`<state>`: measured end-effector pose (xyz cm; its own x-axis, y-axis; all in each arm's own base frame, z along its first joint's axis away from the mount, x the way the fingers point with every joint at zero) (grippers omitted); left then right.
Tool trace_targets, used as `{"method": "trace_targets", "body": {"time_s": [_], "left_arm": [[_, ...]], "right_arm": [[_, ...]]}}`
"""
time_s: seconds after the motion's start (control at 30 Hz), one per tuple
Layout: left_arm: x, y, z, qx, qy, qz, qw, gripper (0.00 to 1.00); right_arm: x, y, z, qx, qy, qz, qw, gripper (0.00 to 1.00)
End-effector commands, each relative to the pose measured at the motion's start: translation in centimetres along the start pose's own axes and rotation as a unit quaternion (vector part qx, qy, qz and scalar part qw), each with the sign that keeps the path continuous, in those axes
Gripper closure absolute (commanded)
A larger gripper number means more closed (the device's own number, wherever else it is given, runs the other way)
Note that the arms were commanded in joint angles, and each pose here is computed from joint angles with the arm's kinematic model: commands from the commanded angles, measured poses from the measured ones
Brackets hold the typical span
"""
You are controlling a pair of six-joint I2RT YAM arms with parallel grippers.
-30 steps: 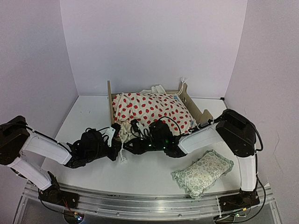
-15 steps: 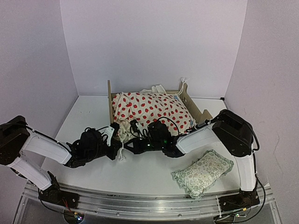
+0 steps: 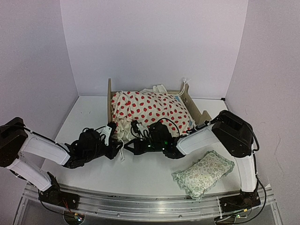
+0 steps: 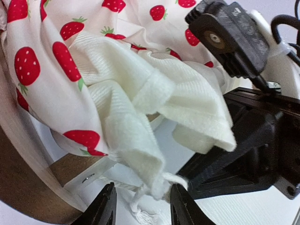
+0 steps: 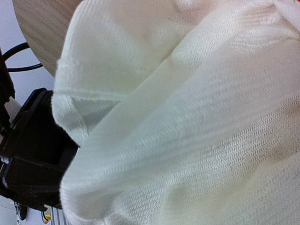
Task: Set up the pet bed
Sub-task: Tie the left ropes of the mattress closest to the robot on the bed frame base.
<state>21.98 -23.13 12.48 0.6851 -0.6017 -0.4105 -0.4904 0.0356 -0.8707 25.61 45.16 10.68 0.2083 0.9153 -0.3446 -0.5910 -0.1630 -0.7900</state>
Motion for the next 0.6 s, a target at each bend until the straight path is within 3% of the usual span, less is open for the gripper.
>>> {"method": "trace_targets", "body": {"time_s": [0.0, 0.57], "left_arm": [[-1.3, -1.1, -1.9, -0.009, 0.063, -0.020, 0.998, 0.58], [-2.9, -2.0, -1.4, -0.026, 0.041, -0.041, 0.998, 0.60]], "right_arm": [[0.2, -1.7, 0.7, -0.016, -0.007, -0.048, 0.999, 1.00], [1.1, -2.1, 0.7, -0.009, -0.015, -0.048, 0.999, 1.00]]}}
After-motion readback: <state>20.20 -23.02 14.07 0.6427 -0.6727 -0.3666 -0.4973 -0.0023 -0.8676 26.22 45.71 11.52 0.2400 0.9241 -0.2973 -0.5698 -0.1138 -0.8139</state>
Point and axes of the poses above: each gripper's point midway between its finger pads, its own x axis out along the fingers, its own z axis along the line the jaws close on, y = z × x, the point moved 7 cm from there along -x, back along the fingers, and after that the axes turned 9 degrees about -x, right-handed, at the moved point
